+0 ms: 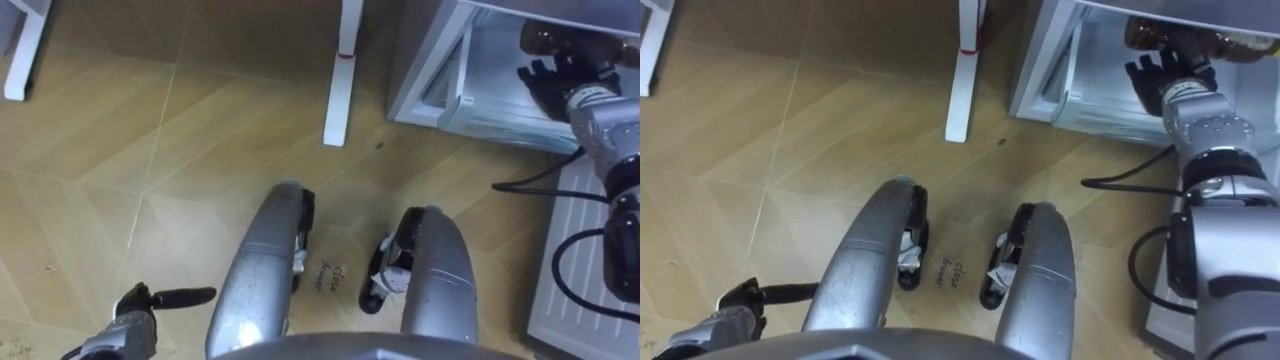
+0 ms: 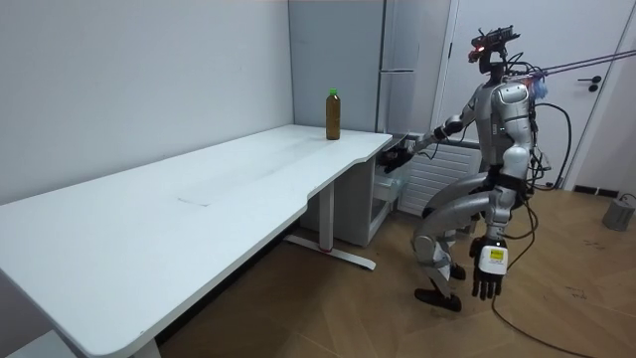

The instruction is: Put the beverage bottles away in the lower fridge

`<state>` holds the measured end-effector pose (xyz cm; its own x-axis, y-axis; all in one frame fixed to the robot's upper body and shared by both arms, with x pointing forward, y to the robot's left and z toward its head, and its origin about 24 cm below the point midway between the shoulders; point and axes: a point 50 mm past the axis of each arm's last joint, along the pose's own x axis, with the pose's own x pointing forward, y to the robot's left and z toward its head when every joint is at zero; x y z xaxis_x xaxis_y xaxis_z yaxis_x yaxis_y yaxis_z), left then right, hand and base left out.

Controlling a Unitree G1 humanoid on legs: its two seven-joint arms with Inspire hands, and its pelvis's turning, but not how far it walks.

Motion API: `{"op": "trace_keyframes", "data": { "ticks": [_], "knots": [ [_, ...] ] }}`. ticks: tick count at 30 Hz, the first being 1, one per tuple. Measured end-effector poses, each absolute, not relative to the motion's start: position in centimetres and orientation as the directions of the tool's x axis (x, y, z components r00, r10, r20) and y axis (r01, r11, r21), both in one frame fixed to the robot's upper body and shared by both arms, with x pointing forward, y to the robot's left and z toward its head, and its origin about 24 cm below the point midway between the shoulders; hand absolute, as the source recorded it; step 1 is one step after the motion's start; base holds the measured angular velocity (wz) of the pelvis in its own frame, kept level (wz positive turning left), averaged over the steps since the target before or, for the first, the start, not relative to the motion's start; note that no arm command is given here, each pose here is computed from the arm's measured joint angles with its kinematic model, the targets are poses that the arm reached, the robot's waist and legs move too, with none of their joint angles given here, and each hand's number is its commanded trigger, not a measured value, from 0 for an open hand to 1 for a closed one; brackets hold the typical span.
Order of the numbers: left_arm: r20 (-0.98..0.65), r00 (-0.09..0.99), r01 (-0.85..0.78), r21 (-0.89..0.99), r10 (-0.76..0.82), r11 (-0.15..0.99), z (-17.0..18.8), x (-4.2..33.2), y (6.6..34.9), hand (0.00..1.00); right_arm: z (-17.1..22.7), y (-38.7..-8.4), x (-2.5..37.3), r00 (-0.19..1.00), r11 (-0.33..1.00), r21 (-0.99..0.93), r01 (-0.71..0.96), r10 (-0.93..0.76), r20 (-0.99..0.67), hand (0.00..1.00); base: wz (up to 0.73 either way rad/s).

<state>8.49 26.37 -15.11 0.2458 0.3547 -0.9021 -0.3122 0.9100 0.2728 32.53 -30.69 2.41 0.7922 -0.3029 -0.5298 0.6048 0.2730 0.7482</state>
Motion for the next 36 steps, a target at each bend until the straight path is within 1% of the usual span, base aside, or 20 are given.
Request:
{"op": "trace_keyframes", "data": {
  "ticks": [5, 16, 21, 25, 30, 36],
  "knots": [
    [-0.913, 0.215, -0.295, 0.278, 0.347, 0.914, -15.4, 7.4, 26.3, 0.0, 1.9, -30.9, 32.1, 0.769, 0.268, 0.725, 0.634, -0.316, -0.556, 0.0, -0.02],
    [-0.915, 0.231, -0.297, 0.257, 0.33, 0.92, -15.3, 7.4, 26.4, 0.0, 1.3, -31.1, 31.6, 0.743, 0.252, 0.704, 0.664, -0.327, -0.584, 0.0, -0.02],
    [-0.916, 0.231, -0.298, 0.253, 0.327, 0.92, -15.3, 7.4, 26.4, 0.0, 1.5, -31.4, 31.5, 0.759, 0.22, 0.738, 0.639, -0.339, -0.556, 0.0, -0.01],
    [-0.919, 0.224, -0.301, 0.253, 0.325, 0.92, -15.4, 7.1, 26.4, 0.0, 0.1, -31.8, 30.2, 0.73, 0.207, 0.711, 0.672, -0.344, -0.59, 0.0, 0.0],
    [-0.919, 0.231, -0.294, 0.246, 0.318, 0.924, -15.3, 7.6, 26.3, 0.0, -1.2, -32.2, 28.9, 0.693, 0.182, 0.68, 0.71, -0.354, -0.629, 0.0, -0.01],
    [-0.917, 0.265, -0.301, 0.216, 0.299, 0.929, -15.1, 9.2, 26.0, 0.0, -1.9, -32.2, 28.4, 0.664, 0.206, 0.637, 0.743, -0.347, -0.662, 0.0, -0.05]
  ]
}}
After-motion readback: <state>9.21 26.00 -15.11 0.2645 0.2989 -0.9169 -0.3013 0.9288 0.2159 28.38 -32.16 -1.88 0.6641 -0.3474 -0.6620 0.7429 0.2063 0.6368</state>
